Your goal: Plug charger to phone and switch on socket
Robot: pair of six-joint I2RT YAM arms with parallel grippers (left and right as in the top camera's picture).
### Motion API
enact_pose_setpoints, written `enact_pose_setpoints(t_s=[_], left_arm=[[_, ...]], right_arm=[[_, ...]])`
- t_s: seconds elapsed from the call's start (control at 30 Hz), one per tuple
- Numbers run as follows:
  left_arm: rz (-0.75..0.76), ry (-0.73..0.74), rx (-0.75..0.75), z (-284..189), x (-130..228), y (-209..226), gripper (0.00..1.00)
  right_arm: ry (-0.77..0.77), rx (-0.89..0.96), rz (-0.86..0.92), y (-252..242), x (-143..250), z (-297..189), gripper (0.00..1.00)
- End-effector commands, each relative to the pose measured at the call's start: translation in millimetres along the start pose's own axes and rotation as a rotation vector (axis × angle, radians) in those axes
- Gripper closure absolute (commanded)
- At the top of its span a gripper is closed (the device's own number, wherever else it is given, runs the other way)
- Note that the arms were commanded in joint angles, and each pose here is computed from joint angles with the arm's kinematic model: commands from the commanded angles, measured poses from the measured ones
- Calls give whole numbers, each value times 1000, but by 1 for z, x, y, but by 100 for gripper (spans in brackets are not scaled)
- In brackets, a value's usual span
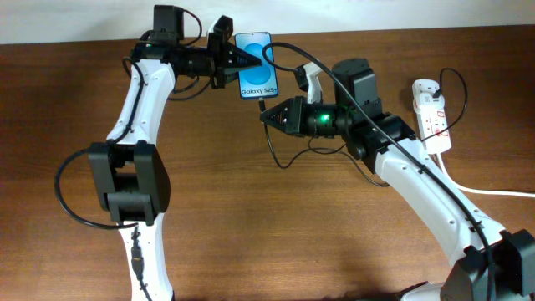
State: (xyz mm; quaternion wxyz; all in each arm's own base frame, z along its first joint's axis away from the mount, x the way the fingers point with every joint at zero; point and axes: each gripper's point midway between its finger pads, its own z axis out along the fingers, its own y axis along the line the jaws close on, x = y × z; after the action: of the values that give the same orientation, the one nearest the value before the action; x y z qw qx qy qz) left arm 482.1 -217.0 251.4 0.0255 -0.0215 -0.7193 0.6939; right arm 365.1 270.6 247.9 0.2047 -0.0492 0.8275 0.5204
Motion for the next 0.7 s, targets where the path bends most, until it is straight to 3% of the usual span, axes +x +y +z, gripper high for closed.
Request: enact_pose_setpoints(t_s=[0.0,0.67], left_arm=[[33,22,38,-3,6,-18,100],[25,22,38,-3,5,-19,100]], right_arm=[[-23,2,-13,2,-6,-5,96],[-22,2,-13,2,-5,-4,96]])
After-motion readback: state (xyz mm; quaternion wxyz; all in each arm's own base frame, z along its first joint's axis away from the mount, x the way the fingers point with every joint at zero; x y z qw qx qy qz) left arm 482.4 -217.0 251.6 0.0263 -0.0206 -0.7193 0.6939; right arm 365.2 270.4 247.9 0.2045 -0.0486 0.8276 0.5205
